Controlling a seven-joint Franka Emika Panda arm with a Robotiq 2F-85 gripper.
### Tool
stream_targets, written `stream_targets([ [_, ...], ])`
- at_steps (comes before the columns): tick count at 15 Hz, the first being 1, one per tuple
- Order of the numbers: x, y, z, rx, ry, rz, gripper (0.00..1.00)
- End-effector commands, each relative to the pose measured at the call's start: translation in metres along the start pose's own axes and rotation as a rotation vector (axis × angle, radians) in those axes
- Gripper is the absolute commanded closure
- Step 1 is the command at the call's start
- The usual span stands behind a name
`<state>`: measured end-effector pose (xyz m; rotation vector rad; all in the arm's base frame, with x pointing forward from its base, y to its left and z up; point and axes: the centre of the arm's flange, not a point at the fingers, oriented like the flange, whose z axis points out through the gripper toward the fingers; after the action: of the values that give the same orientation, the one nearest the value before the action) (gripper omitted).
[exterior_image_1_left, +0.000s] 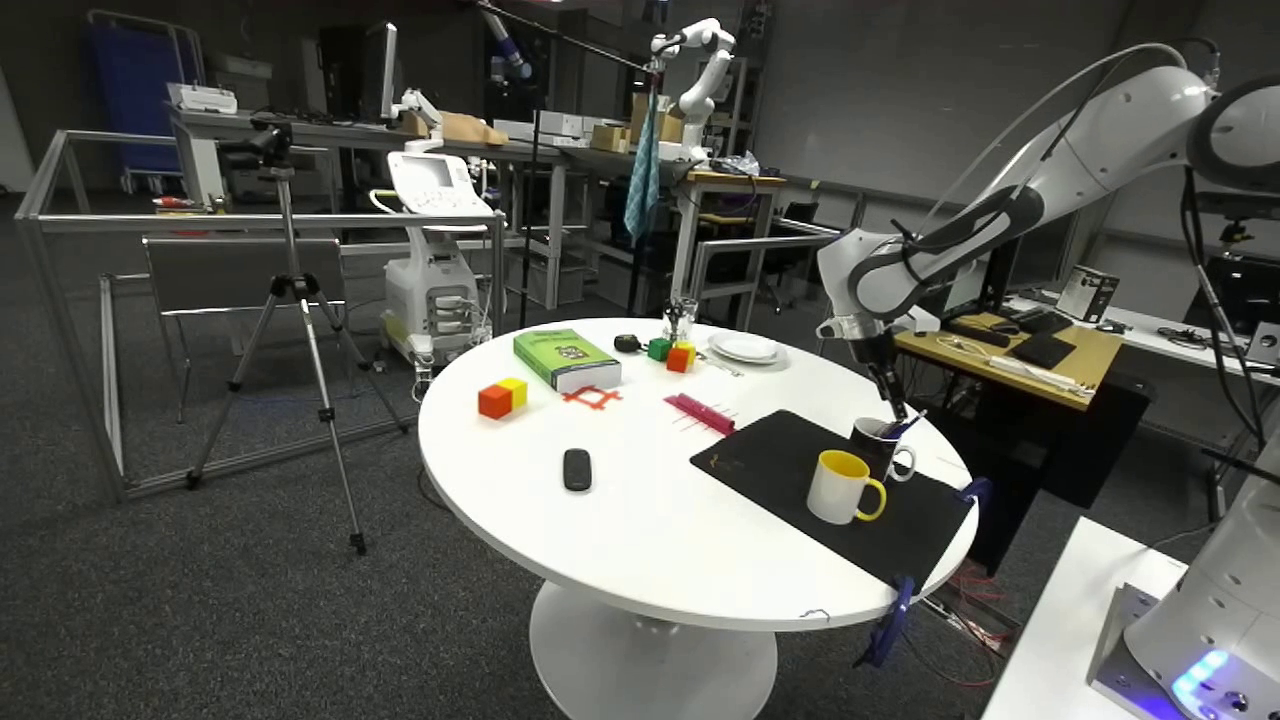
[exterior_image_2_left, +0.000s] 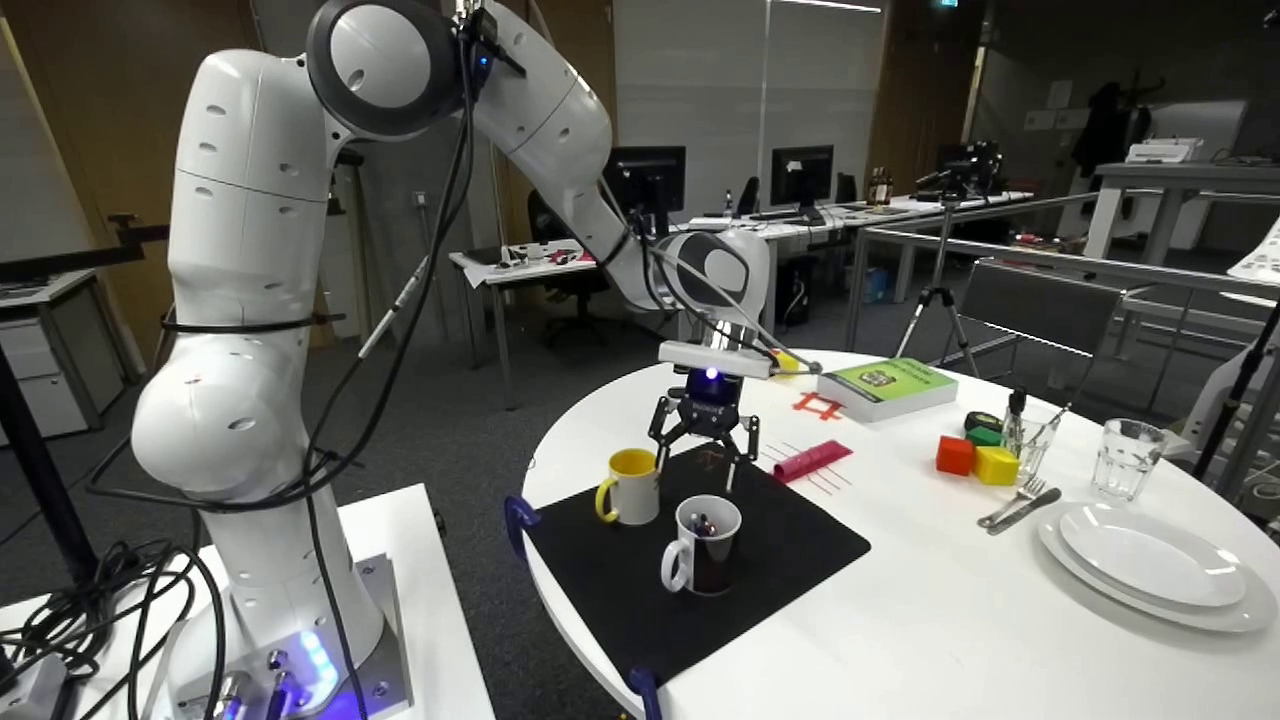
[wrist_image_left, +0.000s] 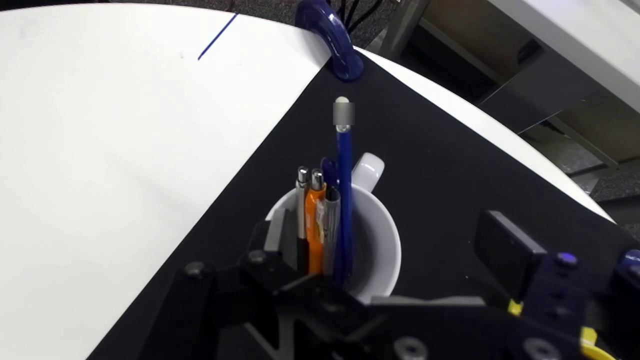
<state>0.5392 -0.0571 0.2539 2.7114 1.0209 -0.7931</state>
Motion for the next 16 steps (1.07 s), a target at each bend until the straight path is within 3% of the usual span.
stream_targets([
  [1, -0.001, 0.008, 0.004, -0.006, -0.019, -0.005, 0.0],
  [12, 0.006, 0.012, 0.018, -0.007, -0.016, 0.003, 0.0],
  [16, 0.01, 0.013, 0.019, -0.008, -0.01, 0.009, 0.05],
])
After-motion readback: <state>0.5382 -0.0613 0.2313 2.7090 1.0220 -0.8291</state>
